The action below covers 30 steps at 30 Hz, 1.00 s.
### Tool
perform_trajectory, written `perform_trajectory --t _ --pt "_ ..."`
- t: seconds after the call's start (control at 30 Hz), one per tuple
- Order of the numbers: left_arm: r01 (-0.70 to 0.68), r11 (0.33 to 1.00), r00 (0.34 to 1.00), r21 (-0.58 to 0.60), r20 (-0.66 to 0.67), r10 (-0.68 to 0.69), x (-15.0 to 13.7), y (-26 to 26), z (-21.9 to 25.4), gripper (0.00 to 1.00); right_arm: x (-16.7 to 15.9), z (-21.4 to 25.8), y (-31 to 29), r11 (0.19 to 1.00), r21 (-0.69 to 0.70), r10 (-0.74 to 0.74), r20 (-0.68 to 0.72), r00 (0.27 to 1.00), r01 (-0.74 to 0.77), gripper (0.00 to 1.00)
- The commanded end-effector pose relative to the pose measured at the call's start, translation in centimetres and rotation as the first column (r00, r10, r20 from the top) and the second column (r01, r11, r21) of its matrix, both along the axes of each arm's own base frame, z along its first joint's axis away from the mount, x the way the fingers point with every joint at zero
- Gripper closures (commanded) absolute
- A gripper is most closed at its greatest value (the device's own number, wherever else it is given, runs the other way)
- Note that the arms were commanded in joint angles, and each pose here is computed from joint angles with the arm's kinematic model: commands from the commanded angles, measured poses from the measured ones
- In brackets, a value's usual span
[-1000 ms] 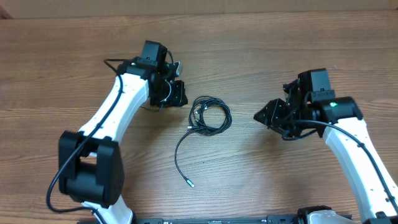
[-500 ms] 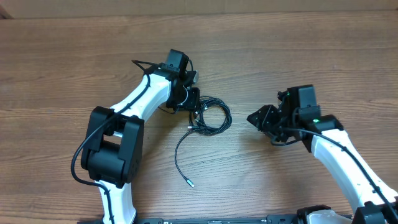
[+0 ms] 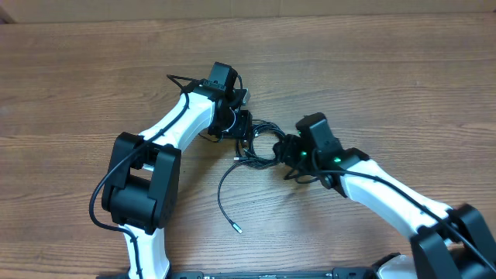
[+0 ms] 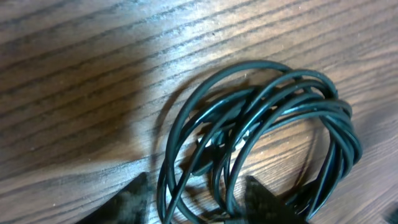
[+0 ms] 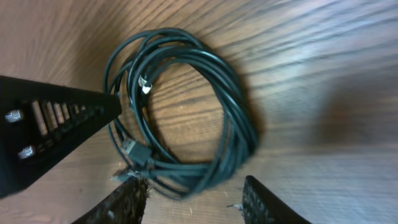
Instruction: Untangle cables
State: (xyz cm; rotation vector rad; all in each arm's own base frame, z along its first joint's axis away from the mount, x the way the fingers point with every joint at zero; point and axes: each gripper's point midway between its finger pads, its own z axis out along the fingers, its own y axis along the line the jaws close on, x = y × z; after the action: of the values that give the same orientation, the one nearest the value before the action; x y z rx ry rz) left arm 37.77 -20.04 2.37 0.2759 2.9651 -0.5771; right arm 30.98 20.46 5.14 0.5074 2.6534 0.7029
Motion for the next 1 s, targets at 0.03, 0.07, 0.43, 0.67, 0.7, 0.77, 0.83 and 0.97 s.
perform_trajectory --t 0.03,0.07,0.43,0.67,0.7,0.77,0.83,0.97 --pt "0.075 0.997 0.997 -0.006 0.024 -0.075 0.0 -0.6 0.0 0.7 0.6 -2.4 -0.1 0.999 -0.035 -0.036 -0.01 0.999 0.035 0.51" --pt "0.097 0.995 0.995 -0.008 0.031 -0.096 -0.1 -0.8 0.0 0.71 0.6 -2.6 -0.1 0.999 -0.037 -0.035 -0.013 0.999 0.035 0.51" --pt "0.218 0.973 0.971 0.08 0.078 -0.224 -0.8 -1.6 -0.7 0.59 0.3 -3.2 -0.3 0.998 -0.051 -0.036 -0.034 0.999 0.034 0.56" --pt "0.222 0.969 0.971 0.112 0.07 -0.23 -1.3 -1.4 -1.4 0.65 -0.6 -3.8 -0.7 0.996 -0.056 -0.079 -0.091 0.993 0.074 0.58" --pt "0.221 0.969 0.971 0.112 0.07 -0.23 -1.3 -1.4 -1.4 0.67 -0.9 -4.0 -0.9 0.994 -0.058 -0.098 -0.113 0.989 0.092 0.58" --pt "0.224 0.969 0.971 0.099 0.067 -0.232 -1.4 -1.6 -1.3 0.69 -1.5 -4.3 -1.0 0.992 -0.063 -0.119 -0.143 0.982 0.111 0.57" --pt "0.231 0.97 0.97 0.071 0.058 -0.236 -1.7 -2.0 -1.2 0.7 -1.9 -4.3 -0.7 0.993 -0.065 -0.108 -0.151 0.983 0.099 0.57" --pt "0.246 0.969 0.968 0.004 0.046 -0.246 -2.2 -3.0 -0.8 0.66 -2.3 -4.3 0.2 0.996 -0.058 -0.077 -0.147 0.986 0.069 0.57"
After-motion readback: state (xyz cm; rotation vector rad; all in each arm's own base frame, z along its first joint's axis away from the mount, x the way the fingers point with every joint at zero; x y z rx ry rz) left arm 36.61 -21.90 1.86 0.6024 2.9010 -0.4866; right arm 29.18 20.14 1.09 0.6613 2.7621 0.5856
